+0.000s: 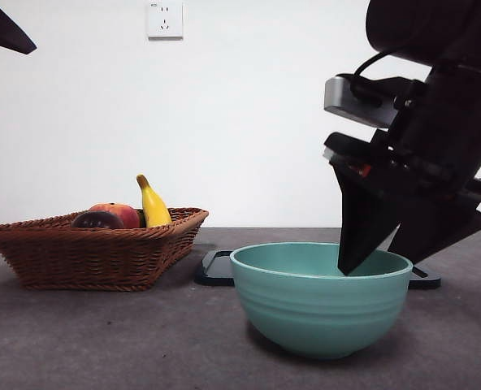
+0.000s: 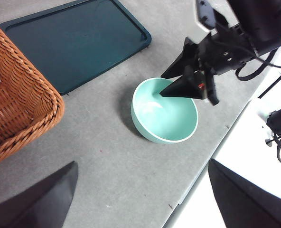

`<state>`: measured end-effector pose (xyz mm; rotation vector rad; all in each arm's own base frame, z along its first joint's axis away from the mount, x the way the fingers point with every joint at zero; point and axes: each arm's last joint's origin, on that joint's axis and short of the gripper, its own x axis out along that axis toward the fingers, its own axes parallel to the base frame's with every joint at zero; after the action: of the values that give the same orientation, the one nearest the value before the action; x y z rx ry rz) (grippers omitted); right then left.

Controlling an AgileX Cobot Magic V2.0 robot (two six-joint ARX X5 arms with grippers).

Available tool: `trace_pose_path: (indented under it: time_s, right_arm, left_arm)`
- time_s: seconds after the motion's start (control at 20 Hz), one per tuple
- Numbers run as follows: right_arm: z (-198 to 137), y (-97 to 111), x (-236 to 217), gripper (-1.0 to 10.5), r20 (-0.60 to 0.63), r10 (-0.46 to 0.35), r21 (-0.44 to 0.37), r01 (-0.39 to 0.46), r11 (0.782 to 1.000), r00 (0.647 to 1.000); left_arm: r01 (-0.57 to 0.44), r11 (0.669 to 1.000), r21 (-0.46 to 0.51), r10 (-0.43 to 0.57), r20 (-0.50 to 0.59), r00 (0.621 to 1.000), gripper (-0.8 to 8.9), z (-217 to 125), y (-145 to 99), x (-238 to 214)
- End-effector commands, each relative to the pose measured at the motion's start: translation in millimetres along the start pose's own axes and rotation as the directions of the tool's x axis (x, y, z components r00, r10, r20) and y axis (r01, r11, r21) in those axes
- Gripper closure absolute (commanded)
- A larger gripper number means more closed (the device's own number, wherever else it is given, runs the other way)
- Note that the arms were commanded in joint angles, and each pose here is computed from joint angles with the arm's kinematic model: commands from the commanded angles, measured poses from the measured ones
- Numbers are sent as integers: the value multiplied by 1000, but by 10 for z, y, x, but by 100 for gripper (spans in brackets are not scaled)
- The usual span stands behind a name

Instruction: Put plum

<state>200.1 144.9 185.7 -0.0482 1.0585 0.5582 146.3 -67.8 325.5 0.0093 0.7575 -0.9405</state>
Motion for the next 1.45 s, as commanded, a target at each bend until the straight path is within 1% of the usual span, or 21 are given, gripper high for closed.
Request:
trace_pose_path:
  time_s: [0.05,0.2,0.35,0.5,0.55,0.65,0.75,0.95,1.1,1.45]
  right_arm:
    - [115,63,-177,687,75,16,-4,-15,1000,997]
    - [206,118,-479,684,154,24,-23,-21,1000,988]
    - [254,176,-856,683,236,40,-41,-31,999,971]
    - [223,214,-1193,683,291,63,-71,-44,996,955]
    - [184,226,-1305,683,302,89,-84,-66,994,949]
    - [81,239,-1461,683,306,149,-105,-122,987,940]
    - [-39,241,-1587,683,292,189,-118,-160,980,938]
    - [-288,234,-1751,683,208,272,-130,-249,960,940]
    - [-367,225,-1818,683,208,277,-132,-254,958,938]
    - [-374,224,-1830,683,215,276,-134,-252,958,937]
  left_arm:
    - [7,1000,21,-7,15,1000,377,45,-14,-15]
    - [7,1000,21,-7,15,1000,377,45,-14,-15]
    - [7,1000,21,-7,15,1000,377,45,-14,-15]
    - [7,1000,21,-7,15,1000,377,45,-14,-15]
    - [7,1000,21,-7,15,1000,377,45,-14,-15]
    - [7,1000,17,-7,14,1000,377,44,-14,-15]
    - [7,1000,16,-7,14,1000,377,44,-14,-15]
    - [7,1000,12,-7,14,1000,377,44,-14,-15]
    - [7,1000,10,-7,14,1000,377,44,-14,-15]
    - [7,1000,10,-7,14,1000,377,44,-14,-15]
